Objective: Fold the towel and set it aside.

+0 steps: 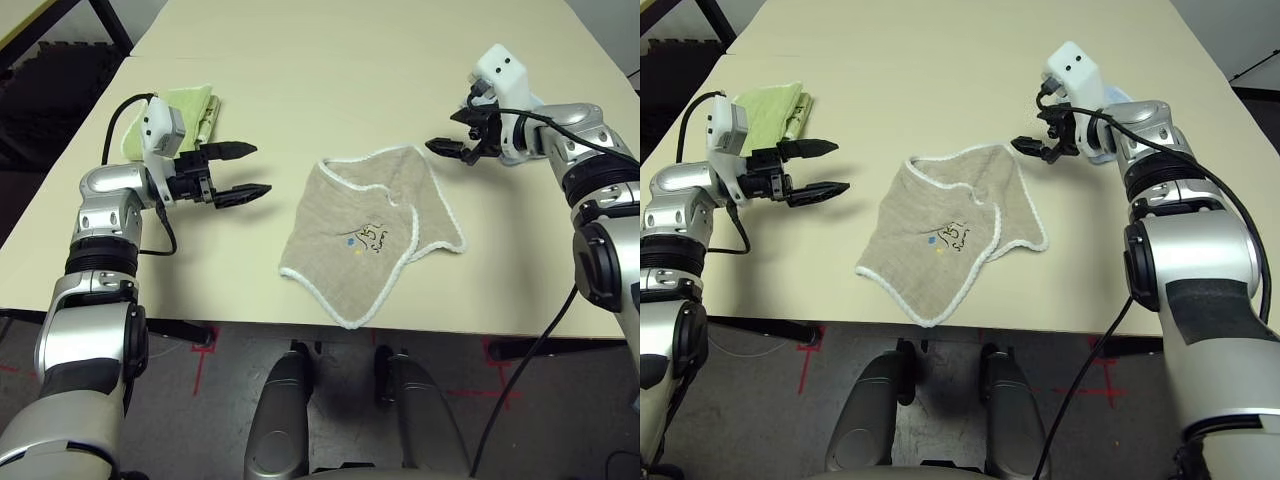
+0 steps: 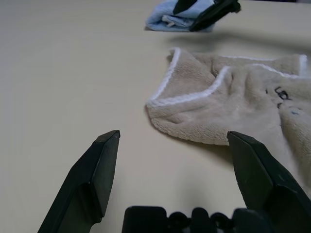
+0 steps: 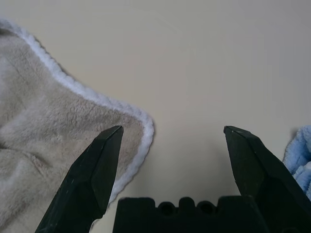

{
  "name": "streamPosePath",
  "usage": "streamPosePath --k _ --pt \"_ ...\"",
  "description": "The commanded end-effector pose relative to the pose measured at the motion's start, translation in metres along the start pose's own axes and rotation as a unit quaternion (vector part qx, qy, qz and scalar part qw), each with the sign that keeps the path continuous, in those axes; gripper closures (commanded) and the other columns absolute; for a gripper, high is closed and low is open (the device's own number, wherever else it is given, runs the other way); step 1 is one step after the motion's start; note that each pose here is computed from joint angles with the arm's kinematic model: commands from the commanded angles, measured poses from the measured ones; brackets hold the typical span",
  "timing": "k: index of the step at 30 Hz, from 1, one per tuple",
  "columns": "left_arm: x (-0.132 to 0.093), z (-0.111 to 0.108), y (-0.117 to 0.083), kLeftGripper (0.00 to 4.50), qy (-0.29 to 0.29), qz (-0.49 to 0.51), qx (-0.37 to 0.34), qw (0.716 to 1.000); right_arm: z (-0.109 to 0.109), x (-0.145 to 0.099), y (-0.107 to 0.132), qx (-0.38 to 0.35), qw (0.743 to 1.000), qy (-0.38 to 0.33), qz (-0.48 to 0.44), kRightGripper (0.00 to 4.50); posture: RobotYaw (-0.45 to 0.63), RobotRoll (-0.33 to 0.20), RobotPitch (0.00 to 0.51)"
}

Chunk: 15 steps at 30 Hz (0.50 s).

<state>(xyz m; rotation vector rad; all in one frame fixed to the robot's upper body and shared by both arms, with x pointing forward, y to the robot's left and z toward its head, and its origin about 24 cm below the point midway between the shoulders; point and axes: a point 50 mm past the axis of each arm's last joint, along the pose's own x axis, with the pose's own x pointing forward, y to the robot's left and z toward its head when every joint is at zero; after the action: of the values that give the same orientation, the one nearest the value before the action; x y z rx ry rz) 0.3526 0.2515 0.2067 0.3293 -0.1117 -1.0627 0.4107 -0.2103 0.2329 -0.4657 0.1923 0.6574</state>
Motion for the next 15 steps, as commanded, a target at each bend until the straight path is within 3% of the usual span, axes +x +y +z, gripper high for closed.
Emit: streamPosePath --k 1,8,15 --pt "-0.005 0.006 0.002 0.03 -0.015 0.028 -0.002 0.999 0.002 -0.003 -0.003 0.015 1.000 -0.024 -0.008 0.00 0.14 0.000 0.322" --pt "-0.001 0.018 -0.002 0.03 -0.027 0.030 0.002 0.999 0.016 -0.014 -0.012 0.020 0.997 -0.066 -0.017 0.00 0.11 0.000 0.399" --pt "0.003 0.024 -0.007 0.03 -0.026 0.018 0.005 0.999 0.018 -0.014 -0.012 -0.001 0.999 -0.050 -0.004 0.00 0.12 0.000 0.446"
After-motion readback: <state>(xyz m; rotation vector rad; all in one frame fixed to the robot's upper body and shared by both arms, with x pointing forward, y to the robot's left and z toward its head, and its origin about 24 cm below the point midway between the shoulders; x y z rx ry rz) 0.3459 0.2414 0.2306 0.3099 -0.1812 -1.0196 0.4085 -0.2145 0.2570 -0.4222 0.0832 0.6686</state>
